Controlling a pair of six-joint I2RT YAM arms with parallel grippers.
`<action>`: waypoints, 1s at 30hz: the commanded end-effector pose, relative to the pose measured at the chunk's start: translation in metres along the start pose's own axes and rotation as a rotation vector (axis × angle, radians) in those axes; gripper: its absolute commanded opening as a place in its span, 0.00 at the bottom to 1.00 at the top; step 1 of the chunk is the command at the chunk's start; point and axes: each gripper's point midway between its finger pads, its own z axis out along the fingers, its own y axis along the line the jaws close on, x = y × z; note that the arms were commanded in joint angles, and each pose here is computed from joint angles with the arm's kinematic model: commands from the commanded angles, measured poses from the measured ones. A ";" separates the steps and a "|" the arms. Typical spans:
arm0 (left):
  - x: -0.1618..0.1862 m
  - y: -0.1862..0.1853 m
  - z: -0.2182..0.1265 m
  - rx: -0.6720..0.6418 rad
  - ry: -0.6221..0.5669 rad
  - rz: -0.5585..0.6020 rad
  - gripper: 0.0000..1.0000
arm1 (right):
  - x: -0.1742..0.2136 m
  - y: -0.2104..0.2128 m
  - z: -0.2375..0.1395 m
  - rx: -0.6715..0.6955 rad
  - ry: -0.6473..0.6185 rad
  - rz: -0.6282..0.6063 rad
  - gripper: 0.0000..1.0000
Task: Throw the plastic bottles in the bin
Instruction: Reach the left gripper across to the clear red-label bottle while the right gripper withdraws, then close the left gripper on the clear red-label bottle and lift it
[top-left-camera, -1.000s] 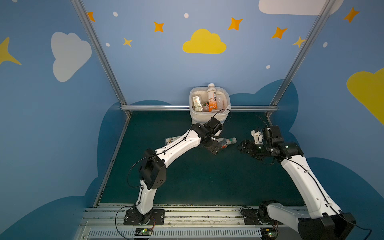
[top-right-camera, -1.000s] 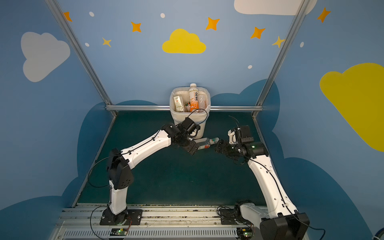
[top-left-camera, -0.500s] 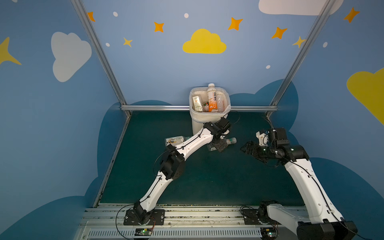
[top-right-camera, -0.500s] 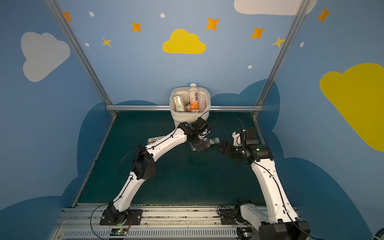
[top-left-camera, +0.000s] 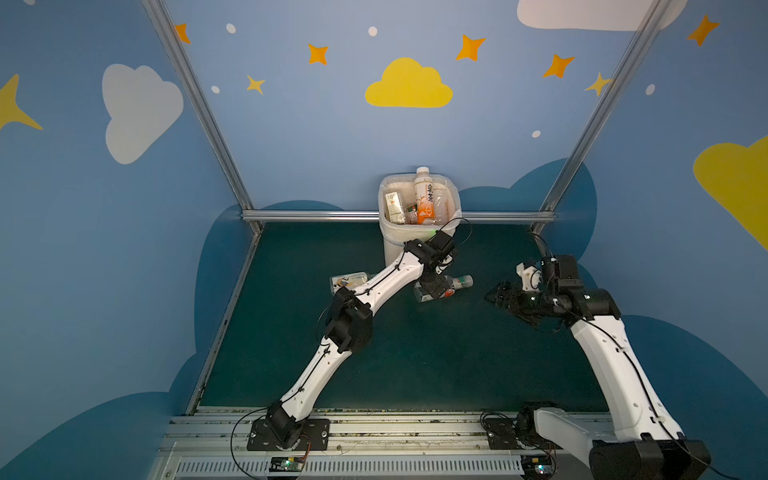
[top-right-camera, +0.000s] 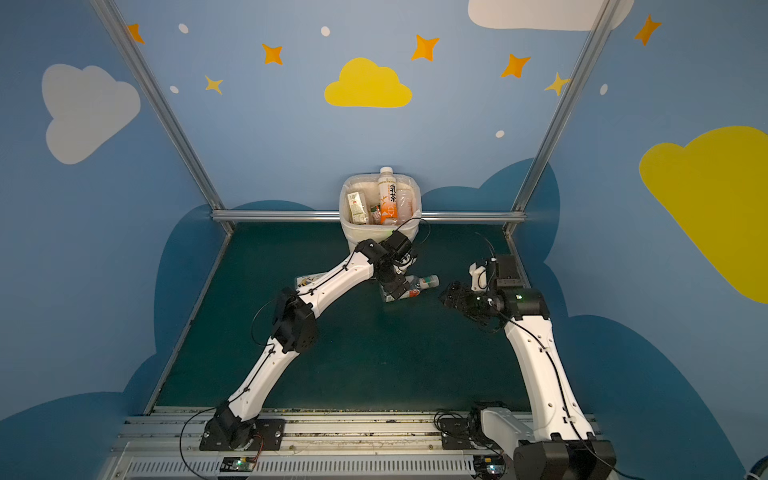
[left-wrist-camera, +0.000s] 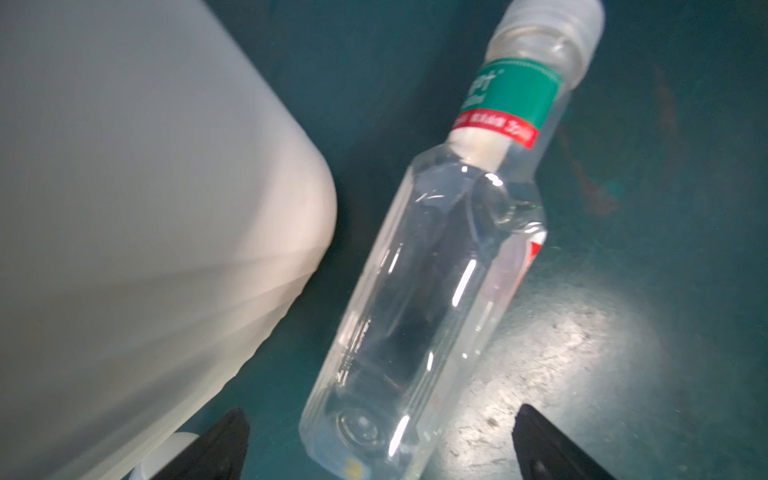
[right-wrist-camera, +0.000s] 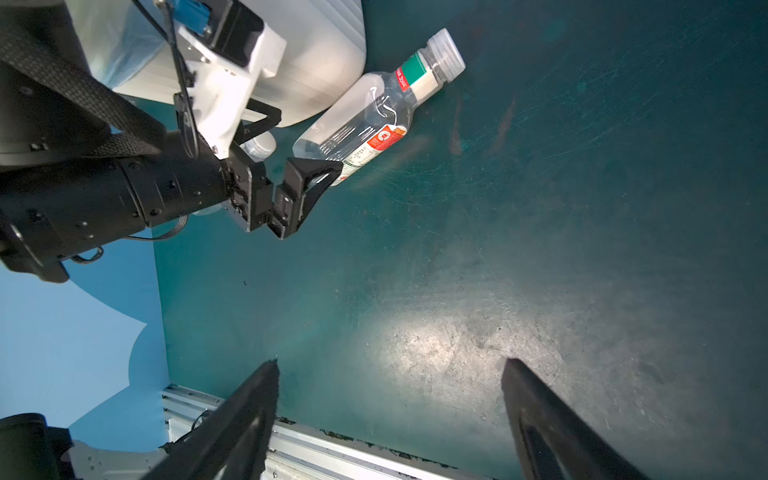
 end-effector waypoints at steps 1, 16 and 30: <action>0.005 -0.009 0.008 0.046 0.026 0.004 1.00 | -0.002 0.003 -0.003 -0.016 0.007 -0.004 0.85; 0.024 -0.030 0.018 0.160 0.099 -0.036 0.86 | -0.005 0.000 -0.002 -0.029 0.005 0.021 0.85; 0.035 -0.032 0.024 0.141 0.119 -0.087 0.56 | 0.007 -0.007 -0.001 -0.033 0.018 0.047 0.84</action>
